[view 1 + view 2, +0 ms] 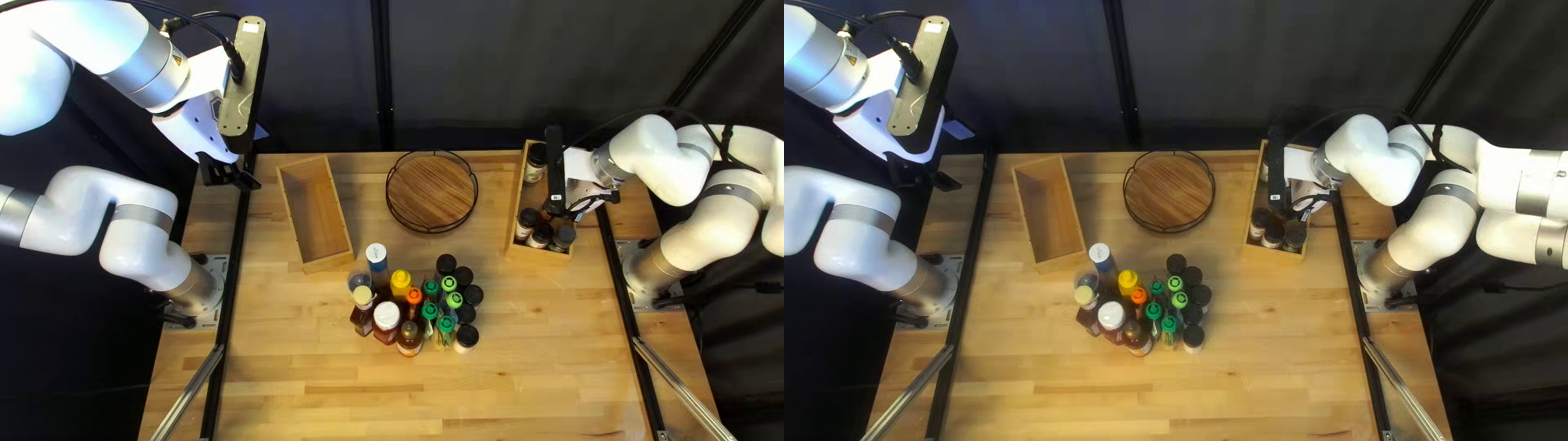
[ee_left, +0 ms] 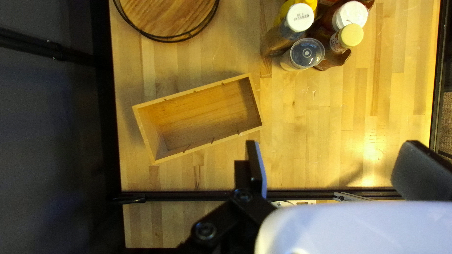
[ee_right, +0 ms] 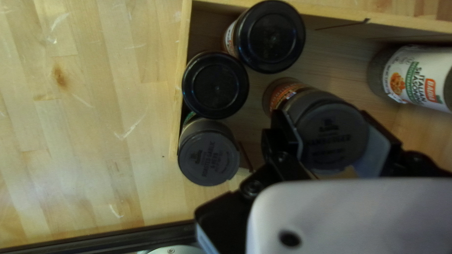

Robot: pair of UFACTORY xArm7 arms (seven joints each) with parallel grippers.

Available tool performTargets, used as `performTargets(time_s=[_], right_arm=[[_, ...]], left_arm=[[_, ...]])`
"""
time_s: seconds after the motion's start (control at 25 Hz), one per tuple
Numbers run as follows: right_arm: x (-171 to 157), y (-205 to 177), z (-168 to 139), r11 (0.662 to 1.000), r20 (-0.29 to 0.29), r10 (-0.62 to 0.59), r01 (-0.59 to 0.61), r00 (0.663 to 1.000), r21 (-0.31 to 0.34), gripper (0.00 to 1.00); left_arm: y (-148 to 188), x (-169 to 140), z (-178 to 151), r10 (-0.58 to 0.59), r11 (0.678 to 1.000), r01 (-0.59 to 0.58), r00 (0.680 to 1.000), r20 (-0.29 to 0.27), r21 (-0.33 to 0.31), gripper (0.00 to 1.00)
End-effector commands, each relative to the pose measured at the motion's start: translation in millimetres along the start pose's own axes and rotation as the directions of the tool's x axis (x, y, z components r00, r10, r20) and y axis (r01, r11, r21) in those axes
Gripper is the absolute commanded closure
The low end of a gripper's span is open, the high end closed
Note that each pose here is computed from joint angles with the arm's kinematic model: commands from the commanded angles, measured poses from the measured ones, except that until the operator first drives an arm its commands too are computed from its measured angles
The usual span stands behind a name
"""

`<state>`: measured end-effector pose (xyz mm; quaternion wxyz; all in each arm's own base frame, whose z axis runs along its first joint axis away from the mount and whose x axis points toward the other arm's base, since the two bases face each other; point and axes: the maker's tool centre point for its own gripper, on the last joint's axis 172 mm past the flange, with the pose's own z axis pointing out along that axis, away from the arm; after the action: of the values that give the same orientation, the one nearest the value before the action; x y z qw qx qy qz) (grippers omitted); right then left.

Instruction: Separate condiments, baby food and spices and place it in 3 different racks/containers

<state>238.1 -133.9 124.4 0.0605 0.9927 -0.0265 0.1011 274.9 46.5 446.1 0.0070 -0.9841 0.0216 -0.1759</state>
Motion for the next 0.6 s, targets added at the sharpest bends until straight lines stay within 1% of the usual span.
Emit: performTargets(time_s=[0.04, 0.12, 0.16, 0.24, 0.32, 0.4, 0.48, 0.52, 0.6], right_arm=[[0.2, -3.4, 0.3, 1.000, 0.001, -0.019, 0.019, 1.000, 0.008, 0.23], [-0.3, -4.1, -0.7, 1.000, 0.001, -0.026, 0.026, 1.000, 0.010, 0.16], [-0.9, -4.5, -2.4, 0.999, 0.000, -0.031, 0.031, 1.000, 0.012, 0.16], [-0.6, -5.0, -5.9, 0.999, -0.002, -0.038, 0.038, 0.999, 0.014, 0.10], [0.8, -5.3, -10.5, 0.999, -0.003, -0.044, 0.044, 0.999, 0.013, 0.08], [6.4, -6.7, -21.6, 0.999, -0.005, -0.053, 0.053, 0.999, 0.013, 0.07], [15.3, -11.8, -34.0, 0.998, -0.003, -0.066, 0.066, 0.998, 0.014, 0.01], [17.6, -13.2, -36.6, 0.997, -0.001, -0.071, 0.071, 0.997, 0.015, 0.00], [33.6, -23.8, -45.5, 0.996, 0.015, -0.084, 0.083, 0.996, 0.025, 0.00]], left_arm=[[0.0, 0.0, 0.0, 0.000, 1.000, 0.000, 1.000, 0.000, 0.000, 0.00], [0.0, 0.0, 0.0, 0.000, 1.000, 0.000, 1.000, 0.000, 0.000, 0.00], [0.0, 0.0, 0.0, 0.000, 1.000, 0.000, 1.000, 0.000, 0.000, 0.00], [0.0, 0.0, 0.0, 0.000, 1.000, 0.000, 1.000, 0.000, 0.000, 0.00], [0.0, 0.0, 0.0, 0.000, 1.000, 0.000, 1.000, 0.000, 0.000, 0.00], [0.0, 0.0, 0.0, 0.000, 1.000, 0.000, 1.000, 0.000, 0.000, 0.00], [0.0, 0.0, 0.0, 0.000, 1.000, 0.000, 1.000, 0.000, 0.000, 0.00], [0.0, 0.0, 0.0, 0.000, 1.000, 0.000, 1.000, 0.000, 0.000, 0.00], [0.0, 0.0, 0.0, 0.000, 1.000, 0.000, 1.000, 0.000, 0.000, 0.00]])
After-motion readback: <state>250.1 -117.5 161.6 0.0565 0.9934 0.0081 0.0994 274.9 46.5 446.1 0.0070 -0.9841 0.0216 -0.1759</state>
